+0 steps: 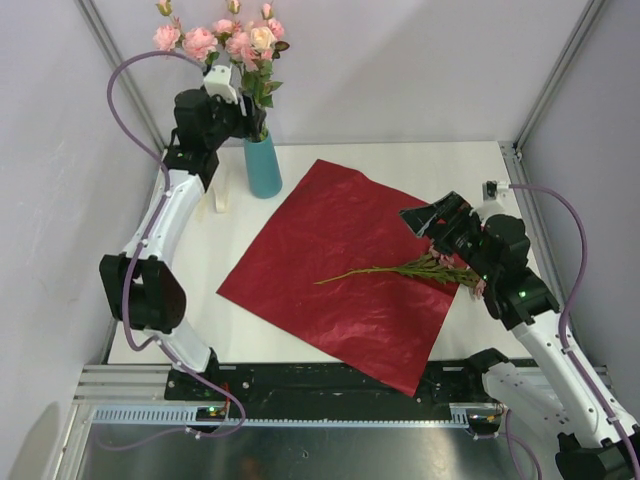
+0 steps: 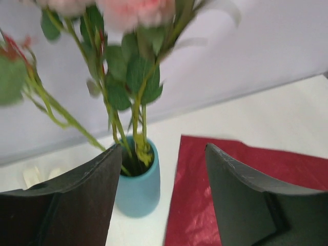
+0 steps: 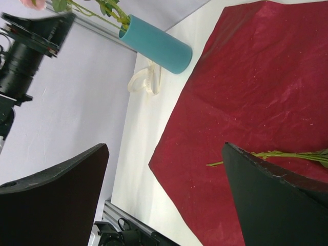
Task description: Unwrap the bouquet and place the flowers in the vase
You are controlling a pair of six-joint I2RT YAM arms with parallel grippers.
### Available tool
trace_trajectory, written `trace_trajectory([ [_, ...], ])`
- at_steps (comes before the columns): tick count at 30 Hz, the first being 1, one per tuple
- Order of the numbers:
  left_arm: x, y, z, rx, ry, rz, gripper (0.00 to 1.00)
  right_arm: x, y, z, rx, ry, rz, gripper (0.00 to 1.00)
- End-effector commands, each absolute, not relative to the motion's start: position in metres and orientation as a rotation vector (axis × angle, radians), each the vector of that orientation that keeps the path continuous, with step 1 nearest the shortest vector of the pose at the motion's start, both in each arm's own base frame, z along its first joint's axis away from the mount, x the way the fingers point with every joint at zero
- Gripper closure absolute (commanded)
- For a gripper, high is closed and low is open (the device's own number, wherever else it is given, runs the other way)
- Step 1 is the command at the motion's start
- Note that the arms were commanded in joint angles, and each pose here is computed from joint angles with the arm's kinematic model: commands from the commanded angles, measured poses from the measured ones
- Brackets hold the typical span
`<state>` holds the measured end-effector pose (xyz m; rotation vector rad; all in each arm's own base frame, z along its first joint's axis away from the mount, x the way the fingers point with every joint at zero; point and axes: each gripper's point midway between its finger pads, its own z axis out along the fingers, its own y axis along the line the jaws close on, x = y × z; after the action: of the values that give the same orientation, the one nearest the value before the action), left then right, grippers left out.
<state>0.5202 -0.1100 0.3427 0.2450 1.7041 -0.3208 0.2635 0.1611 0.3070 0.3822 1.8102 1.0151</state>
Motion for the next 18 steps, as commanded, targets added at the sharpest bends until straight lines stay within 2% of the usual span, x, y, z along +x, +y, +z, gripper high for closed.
trace_trajectory([
  [1, 0.535, -0.114, 0.399, 0.312, 1.532, -0.293, 0.31, 0.265, 0.167, 0.313, 0.339, 1.796, 1.039, 0.01],
  [6, 0.556, -0.114, 0.420, 0.328, 1.460, -0.257, 0.35, 0.270, 0.171, 0.312, 0.322, 1.795, 1.050, 0.01],
  [13, 0.579, -0.123, 0.440, 0.354, 1.389, -0.241, 0.36, 0.278, 0.176, 0.311, 0.307, 1.796, 1.070, 0.01],
  [16, 0.589, -0.122, 0.442, 0.349, 1.376, -0.221, 0.45, 0.281, 0.179, 0.309, 0.302, 1.804, 1.076, 0.02],
  [18, 0.591, -0.121, 0.442, 0.347, 1.371, -0.212, 0.56, 0.283, 0.180, 0.307, 0.301, 1.812, 1.078, 0.02],
])
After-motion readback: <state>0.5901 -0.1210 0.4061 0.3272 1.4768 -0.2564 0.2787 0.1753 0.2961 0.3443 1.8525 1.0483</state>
